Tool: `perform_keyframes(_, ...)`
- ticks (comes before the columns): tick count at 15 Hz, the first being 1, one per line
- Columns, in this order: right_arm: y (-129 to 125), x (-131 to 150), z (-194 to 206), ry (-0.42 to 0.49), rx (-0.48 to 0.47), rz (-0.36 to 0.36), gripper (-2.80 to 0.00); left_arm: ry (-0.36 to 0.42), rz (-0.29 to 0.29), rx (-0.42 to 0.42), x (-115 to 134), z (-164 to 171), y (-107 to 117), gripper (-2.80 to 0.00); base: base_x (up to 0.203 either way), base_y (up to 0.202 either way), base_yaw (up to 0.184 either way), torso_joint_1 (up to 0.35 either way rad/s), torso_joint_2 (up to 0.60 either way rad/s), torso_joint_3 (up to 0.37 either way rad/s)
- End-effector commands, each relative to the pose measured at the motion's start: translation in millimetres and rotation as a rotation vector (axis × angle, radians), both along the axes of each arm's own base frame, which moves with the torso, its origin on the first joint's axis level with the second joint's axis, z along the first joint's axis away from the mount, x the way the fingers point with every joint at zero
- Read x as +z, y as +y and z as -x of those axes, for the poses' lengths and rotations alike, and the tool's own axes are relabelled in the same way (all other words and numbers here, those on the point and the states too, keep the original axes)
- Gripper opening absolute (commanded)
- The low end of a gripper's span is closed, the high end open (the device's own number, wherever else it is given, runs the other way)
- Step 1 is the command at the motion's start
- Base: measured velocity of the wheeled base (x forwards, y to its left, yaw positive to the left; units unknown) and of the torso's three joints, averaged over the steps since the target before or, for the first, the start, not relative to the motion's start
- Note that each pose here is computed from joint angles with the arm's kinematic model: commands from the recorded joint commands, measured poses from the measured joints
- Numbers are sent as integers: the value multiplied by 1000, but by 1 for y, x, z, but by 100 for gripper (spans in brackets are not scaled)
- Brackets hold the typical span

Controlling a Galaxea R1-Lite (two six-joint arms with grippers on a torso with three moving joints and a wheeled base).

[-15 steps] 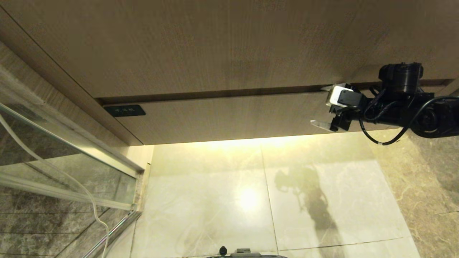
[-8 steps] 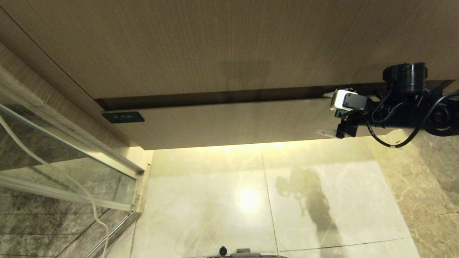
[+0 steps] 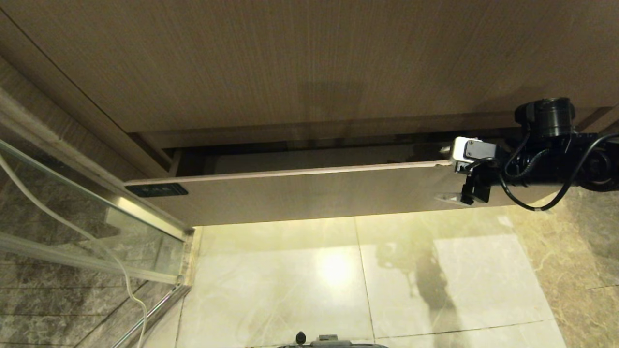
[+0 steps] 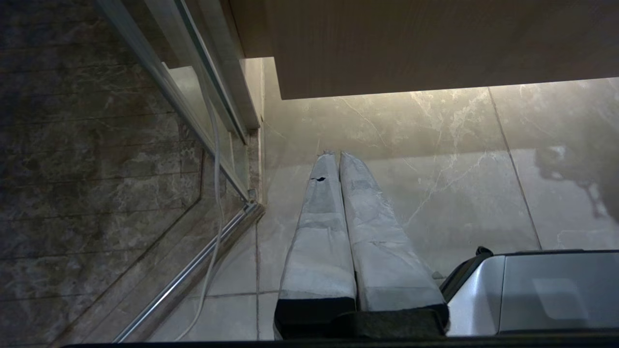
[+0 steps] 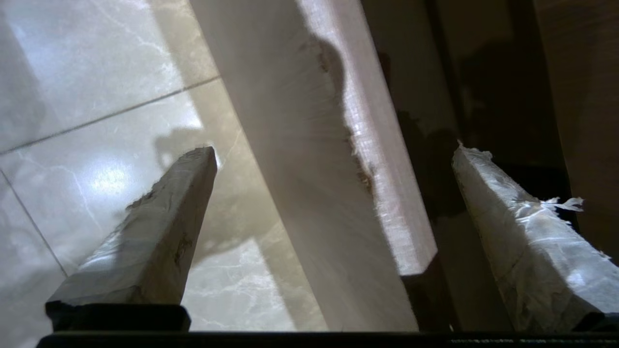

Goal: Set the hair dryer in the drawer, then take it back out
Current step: Pull open the drawer

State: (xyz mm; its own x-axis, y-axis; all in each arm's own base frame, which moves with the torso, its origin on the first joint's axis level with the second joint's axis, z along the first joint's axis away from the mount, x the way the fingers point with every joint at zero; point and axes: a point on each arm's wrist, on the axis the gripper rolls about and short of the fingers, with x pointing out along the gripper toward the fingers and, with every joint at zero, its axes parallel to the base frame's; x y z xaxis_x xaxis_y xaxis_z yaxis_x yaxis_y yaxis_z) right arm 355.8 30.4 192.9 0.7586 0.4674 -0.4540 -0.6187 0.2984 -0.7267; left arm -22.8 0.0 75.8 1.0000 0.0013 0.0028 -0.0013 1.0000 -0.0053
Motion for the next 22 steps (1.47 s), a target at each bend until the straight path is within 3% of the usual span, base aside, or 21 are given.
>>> perform_keyframes(1,0,4,4,-25,11,2,0,1,1,0,0,0,0,-280,0,0,0,0,0,0)
perform_keyframes(7,-3,8,48,48,-4,-35,0,0,1,0,0,0,0,-280,0,0,0,0,0,0)
perform_keyframes(15,-6,24,111,46,-15,-54,0,1,1,-1,0,0,0,-280,0,0,0,0,0,0)
perform_keyframes(19,-10,35,162,176,-119,-213,0,0,1,0,0,0,0,-280,0,0,0,0,0,0)
perform_keyframes(21,-17,37,181,194,-187,-274,0,0,1,0,0,0,0,-280,0,0,0,0,0,0)
perform_keyframes(22,-20,37,190,183,-205,-279,-280,1,1,-1,0,0,0,-280,0,0,0,0,0,0)
